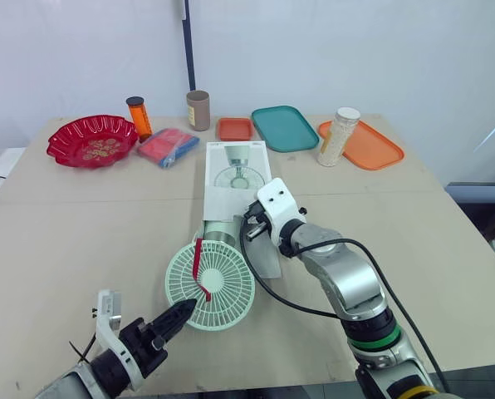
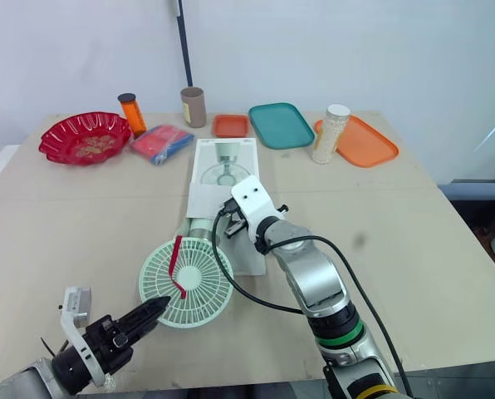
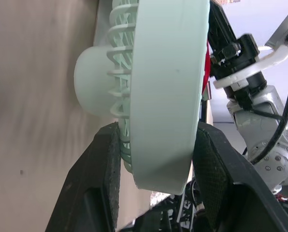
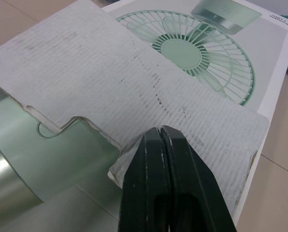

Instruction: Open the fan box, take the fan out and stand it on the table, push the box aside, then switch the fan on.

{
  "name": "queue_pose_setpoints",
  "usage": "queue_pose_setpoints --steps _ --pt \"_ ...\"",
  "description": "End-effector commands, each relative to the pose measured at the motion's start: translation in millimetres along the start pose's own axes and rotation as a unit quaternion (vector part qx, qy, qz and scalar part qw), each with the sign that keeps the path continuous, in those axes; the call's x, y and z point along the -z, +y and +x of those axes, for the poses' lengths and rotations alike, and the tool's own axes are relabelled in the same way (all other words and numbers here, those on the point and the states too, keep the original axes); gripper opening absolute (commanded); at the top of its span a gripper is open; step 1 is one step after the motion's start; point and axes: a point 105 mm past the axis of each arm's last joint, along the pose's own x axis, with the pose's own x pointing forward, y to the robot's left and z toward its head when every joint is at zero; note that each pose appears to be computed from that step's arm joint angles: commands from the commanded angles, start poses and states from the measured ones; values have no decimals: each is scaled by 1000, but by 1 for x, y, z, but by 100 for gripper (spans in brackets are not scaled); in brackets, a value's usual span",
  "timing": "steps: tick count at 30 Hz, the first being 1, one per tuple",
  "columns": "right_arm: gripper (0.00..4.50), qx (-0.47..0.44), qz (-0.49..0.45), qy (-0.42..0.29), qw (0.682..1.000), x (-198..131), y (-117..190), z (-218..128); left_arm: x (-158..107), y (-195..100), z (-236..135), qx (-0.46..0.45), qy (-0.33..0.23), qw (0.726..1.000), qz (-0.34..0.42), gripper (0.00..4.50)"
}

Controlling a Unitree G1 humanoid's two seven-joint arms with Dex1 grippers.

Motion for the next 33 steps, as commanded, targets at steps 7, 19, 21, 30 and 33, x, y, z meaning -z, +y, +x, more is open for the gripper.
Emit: queue_pose_setpoints --steps 7,19,21,30,33 --pt "0 8 13 106 994 51 -2 4 10 22 -9 -38 12 999 -4 214" --pt "0 6 14 106 994 52 0 4 -4 18 -8 -22 -8 1000 12 447" --pt "0 7 13 107 994 52 0 4 -6 13 -11 -12 -7 1000 13 447" --pt "0 10 8 109 994 55 -3 5 -30 -9 -31 40 -37 997 47 447" --pt "0 11 5 107 994 53 -2 7 -31 -9 -37 34 -23 997 66 447"
